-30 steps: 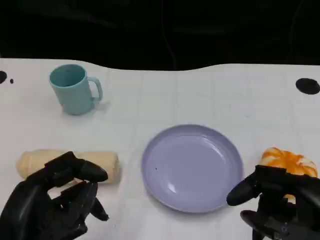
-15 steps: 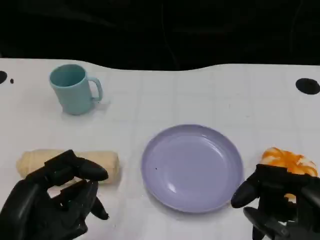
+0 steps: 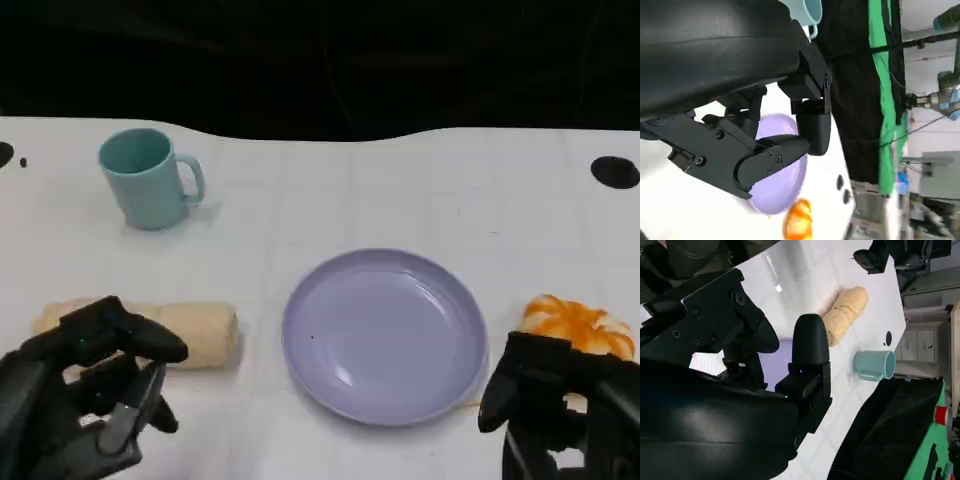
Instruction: Grasp the towel on the left side of the plate with the left hand and place it into the plate.
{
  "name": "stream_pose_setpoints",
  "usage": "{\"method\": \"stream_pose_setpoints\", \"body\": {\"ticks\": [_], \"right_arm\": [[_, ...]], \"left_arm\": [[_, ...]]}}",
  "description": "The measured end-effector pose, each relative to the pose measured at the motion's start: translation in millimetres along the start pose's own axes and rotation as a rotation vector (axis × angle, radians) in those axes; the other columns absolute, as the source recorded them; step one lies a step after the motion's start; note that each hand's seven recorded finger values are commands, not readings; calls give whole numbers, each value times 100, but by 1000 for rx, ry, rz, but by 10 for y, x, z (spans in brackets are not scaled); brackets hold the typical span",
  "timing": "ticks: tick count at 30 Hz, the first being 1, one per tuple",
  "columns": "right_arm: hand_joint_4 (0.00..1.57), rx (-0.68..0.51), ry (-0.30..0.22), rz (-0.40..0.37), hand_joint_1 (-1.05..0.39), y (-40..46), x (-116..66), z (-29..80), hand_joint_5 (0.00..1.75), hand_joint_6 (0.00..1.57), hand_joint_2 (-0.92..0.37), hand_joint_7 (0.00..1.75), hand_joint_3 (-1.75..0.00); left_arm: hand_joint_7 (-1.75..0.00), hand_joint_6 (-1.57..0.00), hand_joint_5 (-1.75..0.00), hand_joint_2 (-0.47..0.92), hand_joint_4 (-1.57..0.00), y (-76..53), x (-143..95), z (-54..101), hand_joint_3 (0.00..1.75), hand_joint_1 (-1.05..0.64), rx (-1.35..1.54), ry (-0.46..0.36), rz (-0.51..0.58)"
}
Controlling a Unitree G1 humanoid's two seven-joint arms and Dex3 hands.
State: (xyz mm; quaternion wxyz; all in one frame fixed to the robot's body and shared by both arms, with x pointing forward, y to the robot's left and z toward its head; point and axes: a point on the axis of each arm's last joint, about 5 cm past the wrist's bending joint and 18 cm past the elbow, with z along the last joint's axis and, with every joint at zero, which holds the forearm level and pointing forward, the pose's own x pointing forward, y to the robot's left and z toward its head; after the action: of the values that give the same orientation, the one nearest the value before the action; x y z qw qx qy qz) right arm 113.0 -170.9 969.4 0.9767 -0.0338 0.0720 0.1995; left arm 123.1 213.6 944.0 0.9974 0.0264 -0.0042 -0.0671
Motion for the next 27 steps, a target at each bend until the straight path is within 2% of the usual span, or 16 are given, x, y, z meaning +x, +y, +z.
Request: {"method": "stream_pose_setpoints", "body": {"ticks": [1,3,4,6,7,10,16,20,27], "right_arm": [[78,1,0,2,1,8,0,3,175,63,-49,167,-142],[79,5,-4,0,-1,16,-2,8,175,62,-48,168,-142],[79,9,-7,-2,-1,21,0,12,175,62,-48,168,-142],[79,15,-9,-3,-1,29,0,16,175,62,-47,168,-143],[78,17,-7,-3,-1,30,0,15,175,62,-46,168,-143],[77,20,-4,-4,-2,32,-1,14,175,61,-45,167,-142],[76,9,2,0,-1,18,-10,14,175,61,-46,165,-139],[77,-3,-2,5,0,-14,-19,10,175,61,-47,165,-137],[76,-13,4,2,1,-59,-28,-11,175,61,-49,163,-135]], "left_arm": [[-100,-63,-126,75,-60,27,10,26,62,-26,54,-2,3],[-69,-63,-111,87,-54,114,44,120,35,-28,242,-15,-3],[-42,-63,-90,90,-49,162,69,186,26,-30,362,-23,-9],[-15,-61,-63,92,-43,234,112,317,18,-34,592,-20,-30],[-7,-54,-45,92,-41,251,134,370,15,-42,680,-17,-44],[-1,-38,-25,92,-36,253,204,452,10,-55,932,3,-79],[0,-29,-16,92,-34,176,365,442,4,-67,1253,36,-156],[0,-26,-13,92,-33,105,527,373,3,-68,1341,66,-205],[-1,-25,-11,92,-34,-73,812,197,5,-69,1418,164,-270]]}}
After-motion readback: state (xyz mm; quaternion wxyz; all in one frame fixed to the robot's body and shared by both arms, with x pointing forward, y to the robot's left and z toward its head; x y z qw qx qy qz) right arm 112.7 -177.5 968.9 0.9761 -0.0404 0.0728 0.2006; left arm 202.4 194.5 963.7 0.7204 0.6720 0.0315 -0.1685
